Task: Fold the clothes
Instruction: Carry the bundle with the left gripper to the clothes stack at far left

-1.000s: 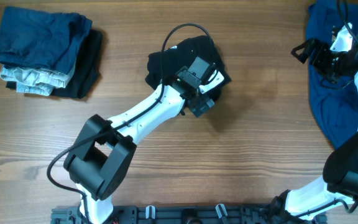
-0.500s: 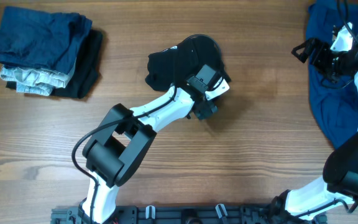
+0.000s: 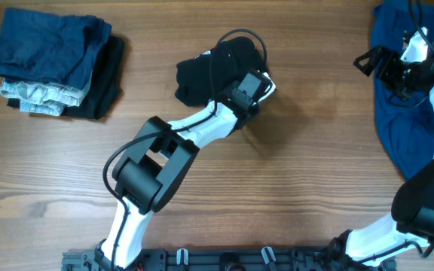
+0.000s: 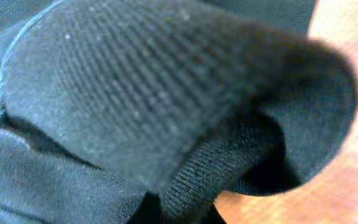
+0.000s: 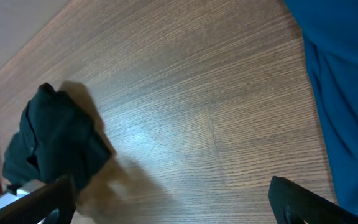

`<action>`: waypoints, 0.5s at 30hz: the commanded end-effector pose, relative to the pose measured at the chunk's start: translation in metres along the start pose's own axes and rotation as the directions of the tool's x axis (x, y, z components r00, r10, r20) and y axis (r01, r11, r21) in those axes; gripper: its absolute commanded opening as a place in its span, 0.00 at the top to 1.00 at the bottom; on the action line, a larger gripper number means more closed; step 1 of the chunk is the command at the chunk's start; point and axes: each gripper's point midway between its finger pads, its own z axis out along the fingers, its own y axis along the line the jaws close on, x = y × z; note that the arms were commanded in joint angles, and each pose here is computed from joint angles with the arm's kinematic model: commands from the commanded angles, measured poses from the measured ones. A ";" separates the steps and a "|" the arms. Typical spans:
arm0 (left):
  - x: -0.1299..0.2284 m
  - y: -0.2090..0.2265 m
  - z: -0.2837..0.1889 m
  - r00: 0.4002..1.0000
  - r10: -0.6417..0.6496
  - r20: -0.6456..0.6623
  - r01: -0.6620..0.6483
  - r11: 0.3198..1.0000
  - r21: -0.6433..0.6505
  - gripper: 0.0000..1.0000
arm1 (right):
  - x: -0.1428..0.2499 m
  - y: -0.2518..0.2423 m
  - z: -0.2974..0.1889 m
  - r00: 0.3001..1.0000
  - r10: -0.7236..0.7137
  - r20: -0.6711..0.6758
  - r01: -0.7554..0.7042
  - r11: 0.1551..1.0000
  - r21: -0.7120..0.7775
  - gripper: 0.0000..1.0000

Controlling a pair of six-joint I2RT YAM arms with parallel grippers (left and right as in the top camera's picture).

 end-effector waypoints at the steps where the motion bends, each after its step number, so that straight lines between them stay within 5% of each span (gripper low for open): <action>1: 0.046 0.038 0.020 0.988 -0.094 -0.122 0.068 0.977 -0.202 0.96 | 0.002 -0.001 0.002 1.000 -0.020 -0.007 0.020 1.000 0.006 0.00; 7: -0.011 0.097 -0.046 0.991 -0.128 0.039 0.134 0.941 -0.311 0.96 | 0.003 -0.001 0.002 1.000 -0.019 -0.008 0.019 1.000 0.005 0.00; 15: -0.037 0.162 -0.113 0.989 -0.061 0.135 0.110 0.911 -0.397 0.96 | 0.003 -0.001 0.002 1.000 -0.018 -0.008 0.018 1.000 0.005 0.00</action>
